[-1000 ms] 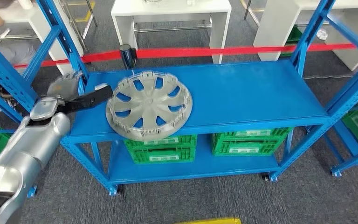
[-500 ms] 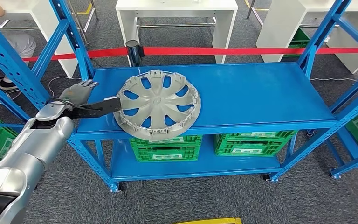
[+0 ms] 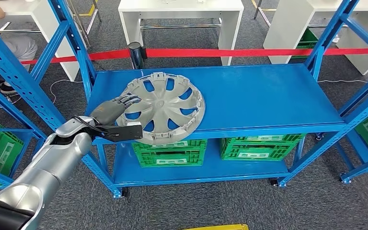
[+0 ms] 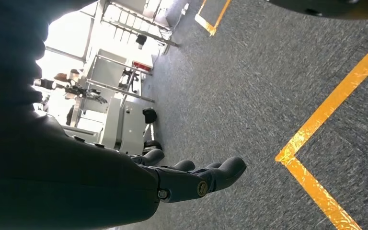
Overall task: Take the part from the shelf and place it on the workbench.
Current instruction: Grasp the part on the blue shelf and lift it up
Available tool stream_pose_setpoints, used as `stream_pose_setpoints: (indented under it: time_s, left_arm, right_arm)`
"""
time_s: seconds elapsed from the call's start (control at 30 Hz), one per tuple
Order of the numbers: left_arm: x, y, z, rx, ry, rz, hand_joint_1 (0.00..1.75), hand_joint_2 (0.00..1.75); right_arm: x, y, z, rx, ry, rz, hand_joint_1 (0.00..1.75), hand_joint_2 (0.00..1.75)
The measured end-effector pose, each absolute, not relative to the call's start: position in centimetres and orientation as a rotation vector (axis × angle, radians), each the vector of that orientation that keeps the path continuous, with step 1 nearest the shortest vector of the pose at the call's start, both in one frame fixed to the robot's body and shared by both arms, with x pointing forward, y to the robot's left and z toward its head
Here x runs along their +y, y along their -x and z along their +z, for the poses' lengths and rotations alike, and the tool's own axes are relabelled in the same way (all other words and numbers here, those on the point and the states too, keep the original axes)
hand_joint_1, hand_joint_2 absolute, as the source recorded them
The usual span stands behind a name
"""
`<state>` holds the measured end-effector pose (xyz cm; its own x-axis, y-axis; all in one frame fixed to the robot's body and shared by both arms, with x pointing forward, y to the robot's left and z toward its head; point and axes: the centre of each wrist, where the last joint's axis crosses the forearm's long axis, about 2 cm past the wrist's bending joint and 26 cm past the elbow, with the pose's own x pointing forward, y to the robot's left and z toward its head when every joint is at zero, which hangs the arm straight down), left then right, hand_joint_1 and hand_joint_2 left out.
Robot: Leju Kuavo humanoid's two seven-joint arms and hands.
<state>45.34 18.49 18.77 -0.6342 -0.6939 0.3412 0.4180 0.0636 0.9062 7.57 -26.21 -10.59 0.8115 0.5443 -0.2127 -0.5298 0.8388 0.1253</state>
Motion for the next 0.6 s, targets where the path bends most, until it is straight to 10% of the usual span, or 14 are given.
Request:
stream_pose_setpoints:
  time_s: [0.17,0.2,0.3,0.33,0.6]
  left_arm:
    - [19.4,-45.4,18.7,-1.597,-0.224,-1.615,0.0,1.75]
    - [19.6,-45.3,18.6,-1.603,-0.218,-1.605,0.0,1.31]
    - [20.1,-45.1,18.2,-1.586,-0.221,-1.605,0.0,1.31]
    - [20.3,-45.0,18.0,-1.568,-0.231,-1.611,0.0,1.75]
    - [21.5,-43.4,14.5,-1.321,-0.35,-1.761,0.0,1.75]
  right_arm:
    - [-26.3,-7.4,-10.6,0.249,-0.054,0.589,0.0,1.75]
    - [-26.3,-7.4,-10.6,0.25,-0.053,0.592,0.0,1.75]
    - [-26.3,-7.4,-10.6,0.25,-0.05,0.598,0.0,1.75]
    - [-26.3,-7.4,-10.6,0.25,-0.049,0.6,0.0,1.75]
    - [-26.3,-7.5,-10.6,0.238,-0.046,0.613,0.0,1.75]
